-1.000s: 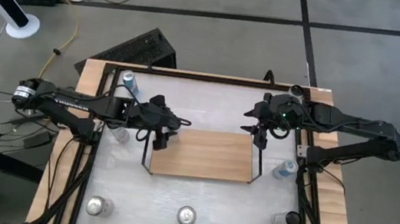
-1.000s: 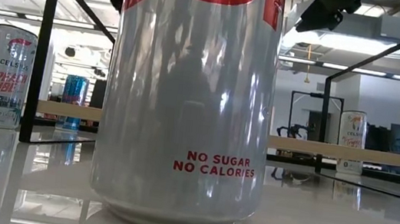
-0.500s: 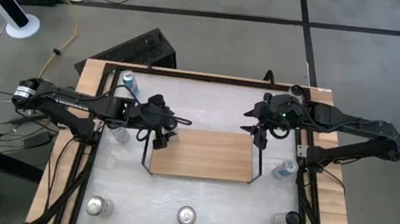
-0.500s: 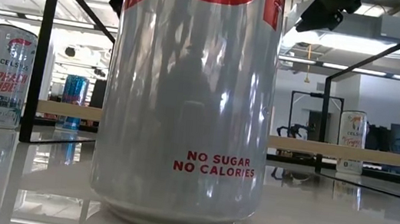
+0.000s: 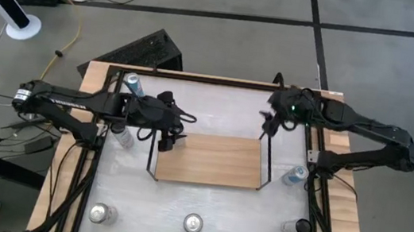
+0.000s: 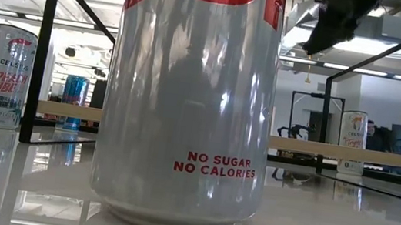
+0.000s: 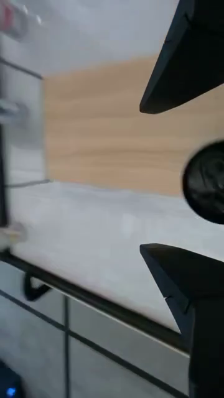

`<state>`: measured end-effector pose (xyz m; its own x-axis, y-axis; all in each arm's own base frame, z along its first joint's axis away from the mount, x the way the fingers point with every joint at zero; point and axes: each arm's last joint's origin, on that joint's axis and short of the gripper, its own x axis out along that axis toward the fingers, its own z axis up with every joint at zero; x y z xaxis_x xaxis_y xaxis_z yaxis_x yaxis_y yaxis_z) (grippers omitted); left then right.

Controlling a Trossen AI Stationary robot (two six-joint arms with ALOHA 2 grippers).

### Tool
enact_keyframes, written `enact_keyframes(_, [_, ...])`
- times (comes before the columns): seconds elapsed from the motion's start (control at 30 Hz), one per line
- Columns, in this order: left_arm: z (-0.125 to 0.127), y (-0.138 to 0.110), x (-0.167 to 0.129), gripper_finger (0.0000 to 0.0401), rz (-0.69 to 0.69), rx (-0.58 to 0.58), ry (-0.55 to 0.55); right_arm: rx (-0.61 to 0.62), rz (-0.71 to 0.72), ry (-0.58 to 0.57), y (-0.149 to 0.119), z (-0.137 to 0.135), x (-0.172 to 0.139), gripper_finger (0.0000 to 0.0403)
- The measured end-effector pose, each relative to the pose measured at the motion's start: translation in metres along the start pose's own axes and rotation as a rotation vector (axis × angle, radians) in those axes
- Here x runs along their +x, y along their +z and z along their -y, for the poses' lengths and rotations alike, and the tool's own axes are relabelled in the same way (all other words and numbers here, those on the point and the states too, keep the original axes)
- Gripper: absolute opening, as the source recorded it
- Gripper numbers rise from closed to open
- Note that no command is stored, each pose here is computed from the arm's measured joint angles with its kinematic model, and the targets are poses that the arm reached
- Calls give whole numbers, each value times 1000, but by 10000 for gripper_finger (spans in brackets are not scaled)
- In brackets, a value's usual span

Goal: Place canned beverage on shelf
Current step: Put the white-yellow soda can on the shelf aligned with the other white-yellow soda can

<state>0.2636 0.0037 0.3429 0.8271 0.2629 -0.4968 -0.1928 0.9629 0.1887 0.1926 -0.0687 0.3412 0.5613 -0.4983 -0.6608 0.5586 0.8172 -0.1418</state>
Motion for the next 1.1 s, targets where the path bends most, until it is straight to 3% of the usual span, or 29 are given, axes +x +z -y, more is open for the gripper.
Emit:
enact_keyframes(0.23, [-18,25,-51,343,135,-3,80,238,-68,-224,-5,60,10,255])
enact_keyframes(0.37, [-27,15,-81,343,197,-34,106,453,-150,-364,-17,95,16,255])
enact_keyframes(0.5, [-29,-3,-93,343,244,-69,107,553,-216,-467,-27,124,22,255])
enact_keyframes(0.83, [-25,-30,-90,343,301,-93,65,591,-133,-479,-17,127,26,255])
enact_keyframes(1.1, [-13,-31,-96,343,331,-89,-58,527,22,-350,3,121,28,255])
